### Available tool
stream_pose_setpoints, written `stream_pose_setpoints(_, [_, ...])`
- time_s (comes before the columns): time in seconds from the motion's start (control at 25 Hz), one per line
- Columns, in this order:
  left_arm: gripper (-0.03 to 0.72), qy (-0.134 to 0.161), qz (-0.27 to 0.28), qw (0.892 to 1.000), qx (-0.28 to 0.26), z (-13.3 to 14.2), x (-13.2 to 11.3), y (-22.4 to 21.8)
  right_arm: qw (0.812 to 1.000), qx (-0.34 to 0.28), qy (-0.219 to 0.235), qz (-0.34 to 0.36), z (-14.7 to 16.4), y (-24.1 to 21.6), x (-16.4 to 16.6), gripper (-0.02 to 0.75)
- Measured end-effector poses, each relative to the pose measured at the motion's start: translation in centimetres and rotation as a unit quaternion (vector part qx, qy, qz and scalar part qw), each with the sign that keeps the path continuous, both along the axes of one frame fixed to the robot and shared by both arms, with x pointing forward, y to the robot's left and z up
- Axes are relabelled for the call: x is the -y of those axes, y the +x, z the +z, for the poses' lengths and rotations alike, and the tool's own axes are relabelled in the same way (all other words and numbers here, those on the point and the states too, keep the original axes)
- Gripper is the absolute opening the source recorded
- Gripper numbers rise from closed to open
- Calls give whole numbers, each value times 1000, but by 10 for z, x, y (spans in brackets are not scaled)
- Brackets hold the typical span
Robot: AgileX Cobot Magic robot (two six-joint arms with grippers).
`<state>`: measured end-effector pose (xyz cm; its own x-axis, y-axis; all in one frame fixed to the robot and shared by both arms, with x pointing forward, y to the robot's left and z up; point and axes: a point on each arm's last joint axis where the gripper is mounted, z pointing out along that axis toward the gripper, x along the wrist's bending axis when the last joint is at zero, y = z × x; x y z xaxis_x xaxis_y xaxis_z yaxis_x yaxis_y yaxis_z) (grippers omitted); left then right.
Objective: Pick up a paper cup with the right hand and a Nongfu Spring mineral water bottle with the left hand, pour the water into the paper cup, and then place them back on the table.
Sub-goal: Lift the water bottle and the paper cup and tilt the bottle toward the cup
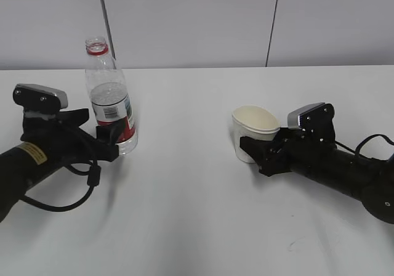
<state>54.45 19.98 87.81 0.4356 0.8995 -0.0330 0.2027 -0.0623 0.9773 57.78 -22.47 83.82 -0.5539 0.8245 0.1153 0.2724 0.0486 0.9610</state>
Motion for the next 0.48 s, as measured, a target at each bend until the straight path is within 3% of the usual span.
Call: stream_pose_setpoints(0.48, [534, -32, -5, 999, 29, 0, 13, 40, 1000, 0, 0, 0, 0, 0, 0, 508])
